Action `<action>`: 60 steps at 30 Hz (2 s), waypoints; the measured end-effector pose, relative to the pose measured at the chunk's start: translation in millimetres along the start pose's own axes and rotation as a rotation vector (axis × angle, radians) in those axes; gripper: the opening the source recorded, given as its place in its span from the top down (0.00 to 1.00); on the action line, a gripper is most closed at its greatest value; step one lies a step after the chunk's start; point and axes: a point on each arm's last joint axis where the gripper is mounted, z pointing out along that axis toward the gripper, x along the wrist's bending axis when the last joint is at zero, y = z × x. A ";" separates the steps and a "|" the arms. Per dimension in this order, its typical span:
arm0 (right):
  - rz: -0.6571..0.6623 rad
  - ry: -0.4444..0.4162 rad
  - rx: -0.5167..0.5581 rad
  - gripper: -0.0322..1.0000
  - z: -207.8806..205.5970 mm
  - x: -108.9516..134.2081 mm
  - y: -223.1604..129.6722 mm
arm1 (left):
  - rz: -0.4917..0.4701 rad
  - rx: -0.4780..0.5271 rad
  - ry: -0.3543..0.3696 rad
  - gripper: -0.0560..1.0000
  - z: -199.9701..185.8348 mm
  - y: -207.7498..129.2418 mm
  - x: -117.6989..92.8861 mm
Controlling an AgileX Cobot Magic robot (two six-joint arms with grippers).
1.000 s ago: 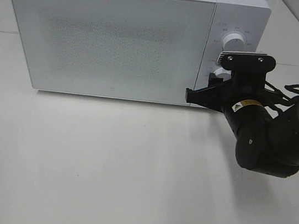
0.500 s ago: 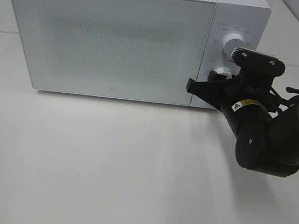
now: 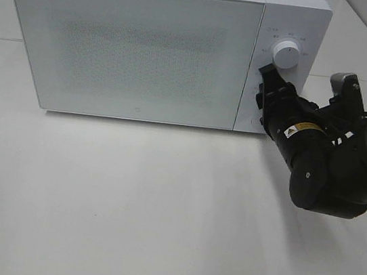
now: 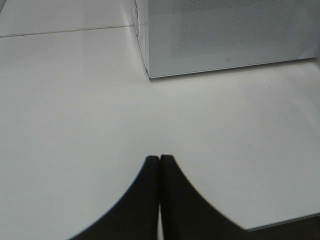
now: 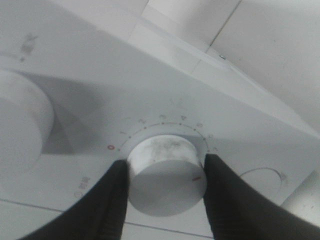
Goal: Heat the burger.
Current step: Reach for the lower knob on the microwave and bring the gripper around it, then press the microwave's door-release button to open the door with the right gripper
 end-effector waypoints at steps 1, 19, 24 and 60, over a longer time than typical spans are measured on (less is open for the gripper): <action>0.000 0.000 0.000 0.56 0.0 0.0 0.0 | 0.000 0.000 0.000 0.95 0.0 0.0 0.0; 0.435 0.009 -0.004 0.56 -0.4 0.8 0.1 | 0.000 0.000 0.000 0.95 0.0 0.0 0.0; 0.439 0.004 -0.004 0.50 -0.4 0.4 0.1 | 0.000 0.000 0.000 0.95 0.0 0.0 0.0; -0.497 0.182 0.252 0.32 -51.4 48.4 20.4 | 0.000 0.000 0.000 0.95 0.0 0.0 0.0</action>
